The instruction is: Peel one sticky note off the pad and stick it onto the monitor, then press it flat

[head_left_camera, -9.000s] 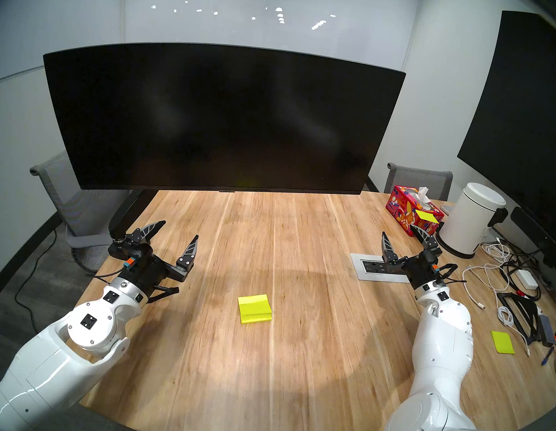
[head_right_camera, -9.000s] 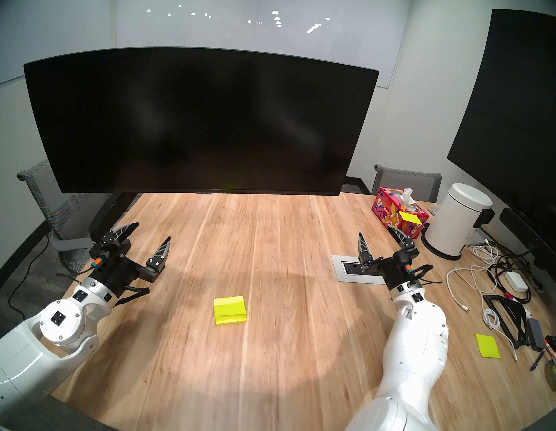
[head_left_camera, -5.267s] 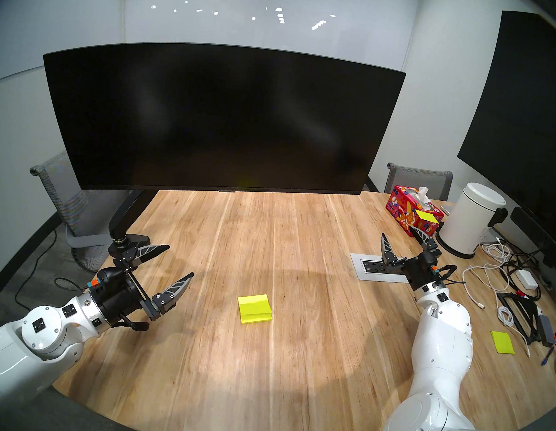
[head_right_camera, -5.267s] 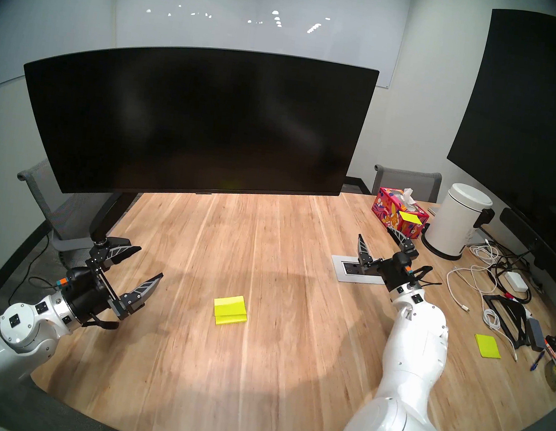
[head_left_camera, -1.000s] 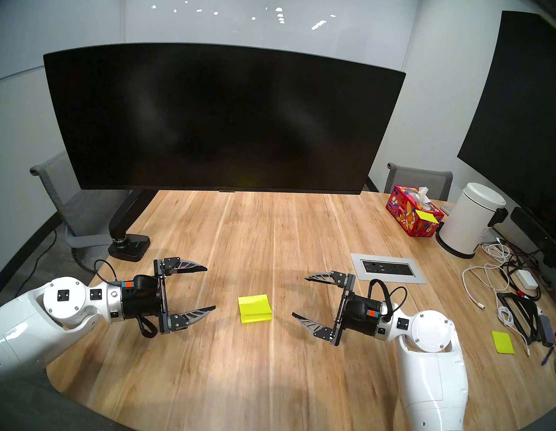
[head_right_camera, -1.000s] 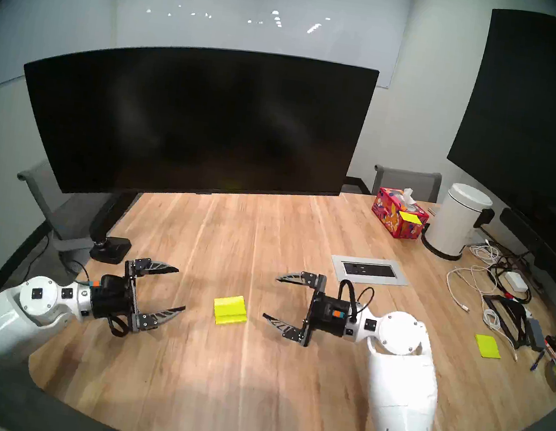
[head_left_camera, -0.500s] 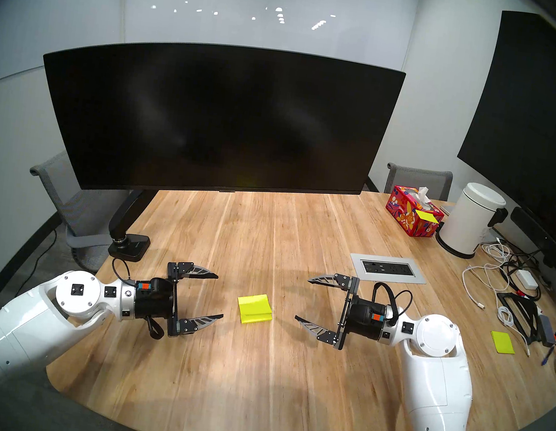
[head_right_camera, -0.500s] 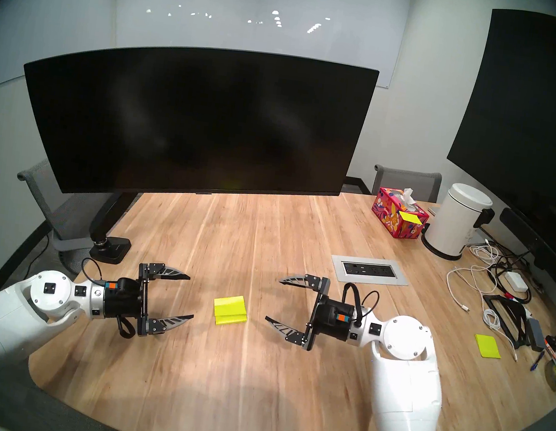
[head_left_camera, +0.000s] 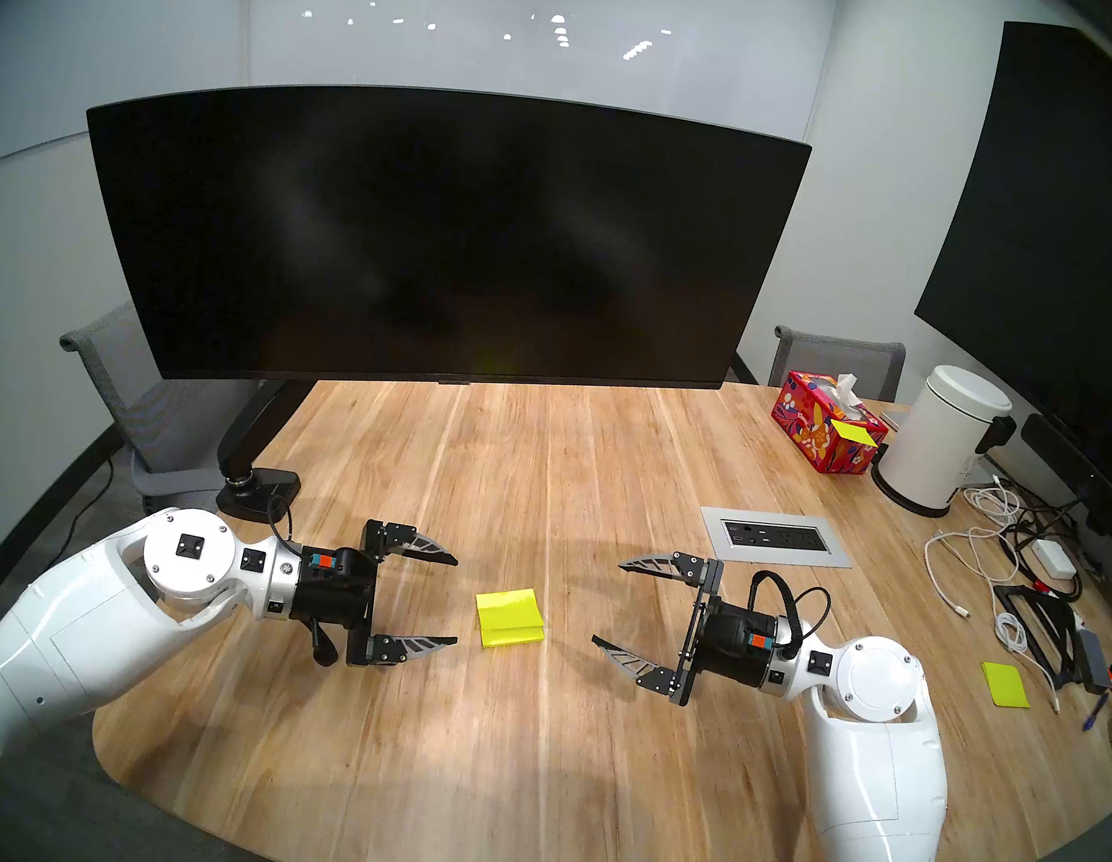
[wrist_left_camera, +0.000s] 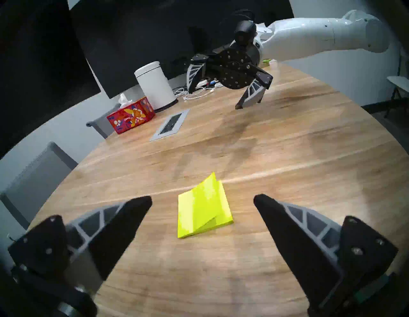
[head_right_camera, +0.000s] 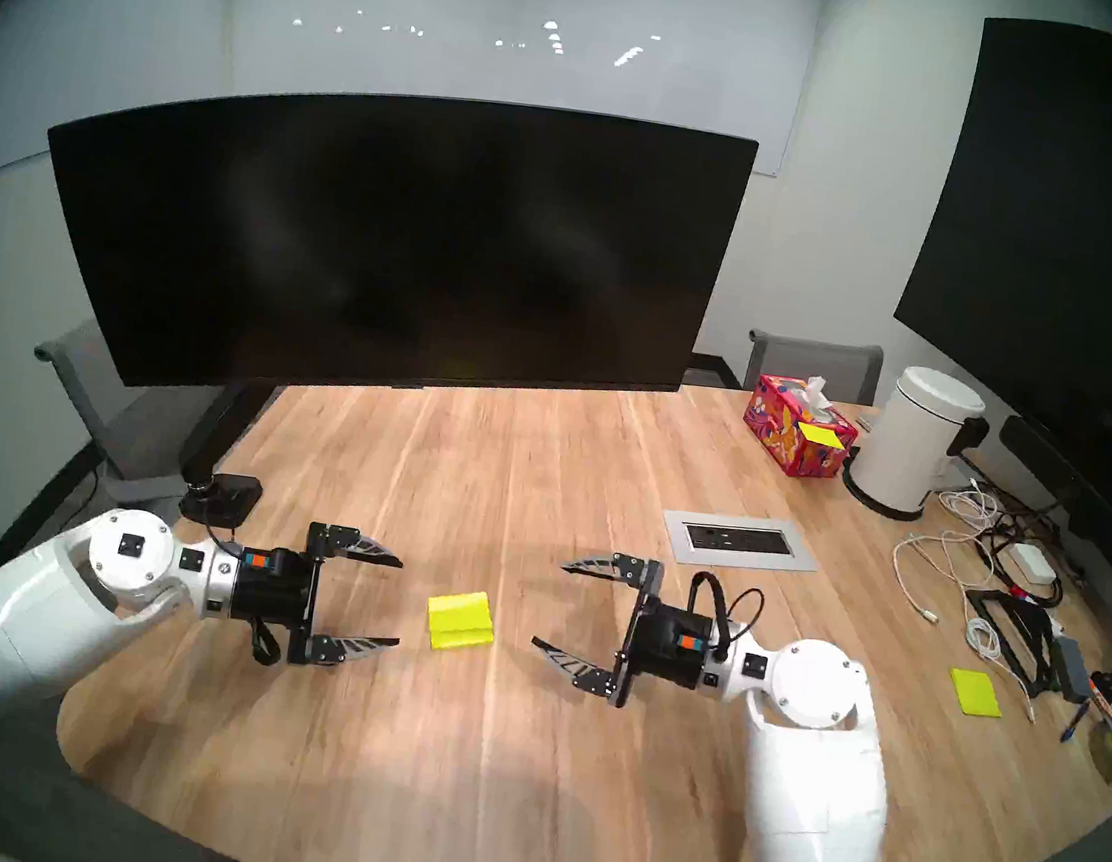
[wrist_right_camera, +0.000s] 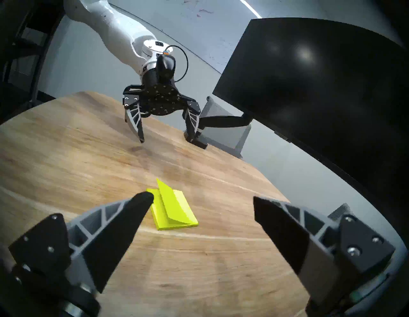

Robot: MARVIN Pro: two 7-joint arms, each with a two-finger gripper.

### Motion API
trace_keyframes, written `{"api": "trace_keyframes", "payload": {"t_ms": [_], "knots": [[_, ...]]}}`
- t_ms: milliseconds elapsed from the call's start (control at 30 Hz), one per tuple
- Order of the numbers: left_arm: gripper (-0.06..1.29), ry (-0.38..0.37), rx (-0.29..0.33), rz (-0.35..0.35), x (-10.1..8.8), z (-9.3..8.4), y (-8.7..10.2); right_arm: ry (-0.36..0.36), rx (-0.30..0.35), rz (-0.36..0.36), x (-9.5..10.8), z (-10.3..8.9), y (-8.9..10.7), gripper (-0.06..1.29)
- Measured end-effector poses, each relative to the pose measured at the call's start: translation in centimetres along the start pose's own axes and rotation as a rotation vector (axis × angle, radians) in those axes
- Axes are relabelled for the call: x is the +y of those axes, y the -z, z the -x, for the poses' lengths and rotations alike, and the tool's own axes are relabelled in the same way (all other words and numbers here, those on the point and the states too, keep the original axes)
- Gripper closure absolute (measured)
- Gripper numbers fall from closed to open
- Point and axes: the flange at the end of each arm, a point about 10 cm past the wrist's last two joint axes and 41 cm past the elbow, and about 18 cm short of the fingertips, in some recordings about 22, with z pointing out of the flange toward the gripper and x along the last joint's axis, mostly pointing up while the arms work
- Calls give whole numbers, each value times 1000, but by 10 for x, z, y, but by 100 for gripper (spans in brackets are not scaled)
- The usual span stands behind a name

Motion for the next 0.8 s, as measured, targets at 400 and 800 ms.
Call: {"api": "trace_keyframes", "payload": {"t_ms": [400,800], "knots": [[-3,-6,-22,17,-7,0,-18,2,11,12,0,-3,5,-2],[-3,-27,-32,29,-7,-3,-35,-3,19,13,-4,-5,10,-2]]}}
